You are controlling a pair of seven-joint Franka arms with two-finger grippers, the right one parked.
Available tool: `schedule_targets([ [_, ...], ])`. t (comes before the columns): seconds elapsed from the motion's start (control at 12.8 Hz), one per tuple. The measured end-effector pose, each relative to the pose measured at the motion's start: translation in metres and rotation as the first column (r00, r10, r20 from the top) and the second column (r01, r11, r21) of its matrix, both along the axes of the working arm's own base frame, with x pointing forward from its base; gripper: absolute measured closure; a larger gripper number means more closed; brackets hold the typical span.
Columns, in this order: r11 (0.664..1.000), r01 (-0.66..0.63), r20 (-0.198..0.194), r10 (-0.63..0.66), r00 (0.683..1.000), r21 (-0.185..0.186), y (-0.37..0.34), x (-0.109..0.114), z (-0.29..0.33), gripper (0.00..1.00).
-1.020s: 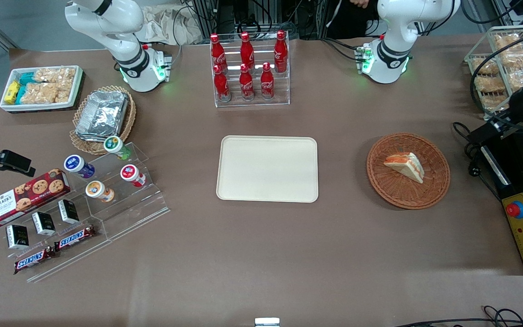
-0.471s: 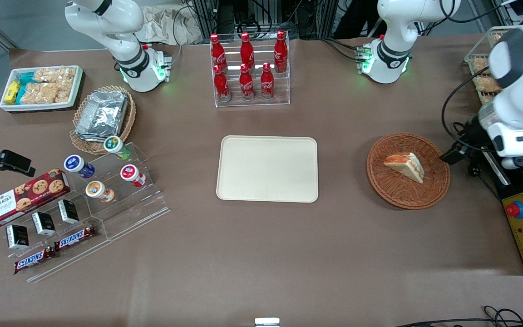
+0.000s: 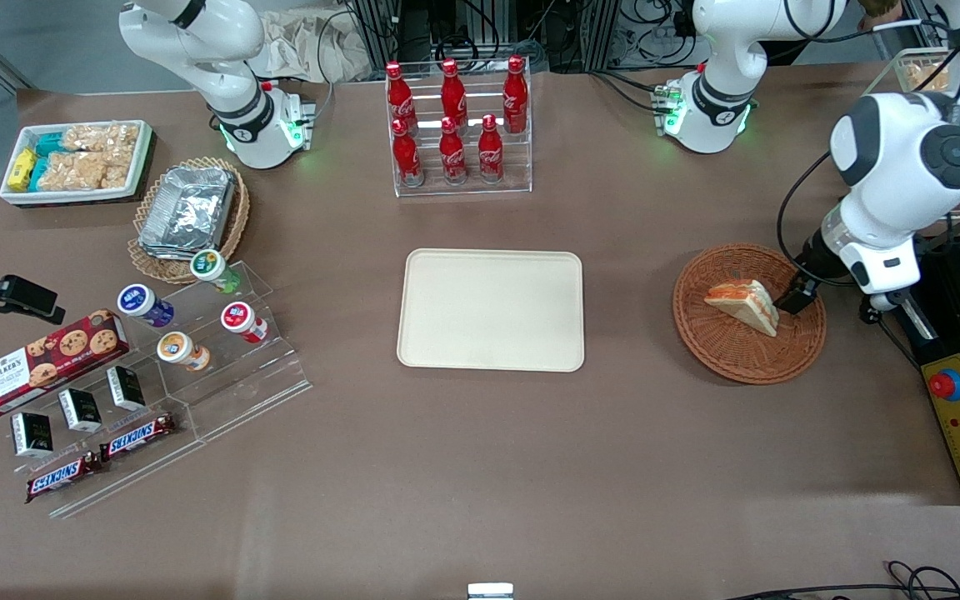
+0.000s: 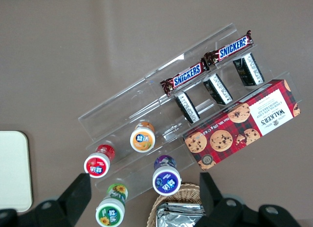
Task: Place sandwich from basket to tray
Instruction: 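Lower the open left gripper around the wrapped sandwich in the basket, then close the left gripper on the sandwich and lift it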
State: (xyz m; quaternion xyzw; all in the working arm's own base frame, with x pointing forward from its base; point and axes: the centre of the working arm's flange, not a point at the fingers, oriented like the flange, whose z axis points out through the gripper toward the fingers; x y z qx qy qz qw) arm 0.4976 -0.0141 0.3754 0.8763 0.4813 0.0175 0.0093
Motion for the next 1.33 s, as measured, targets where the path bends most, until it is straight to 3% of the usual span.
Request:
schedule_targets([
  [0.78, 1.0, -0.001, 0.086, 0.002, 0.996, -0.003, 0.0, -0.046, -0.108, 0.0],
  [1.02, 1.0, -0.001, 0.096, 0.001, 0.995, -0.002, 0.0, -0.053, -0.133, 0.0],
  [1.18, 1.0, -0.001, 0.096, 0.001, 0.995, -0.002, 0.0, -0.054, -0.139, 0.05],
  [1.33, 1.0, -0.013, 0.101, 0.014, 0.995, -0.004, 0.0, -0.053, -0.138, 0.29],
])
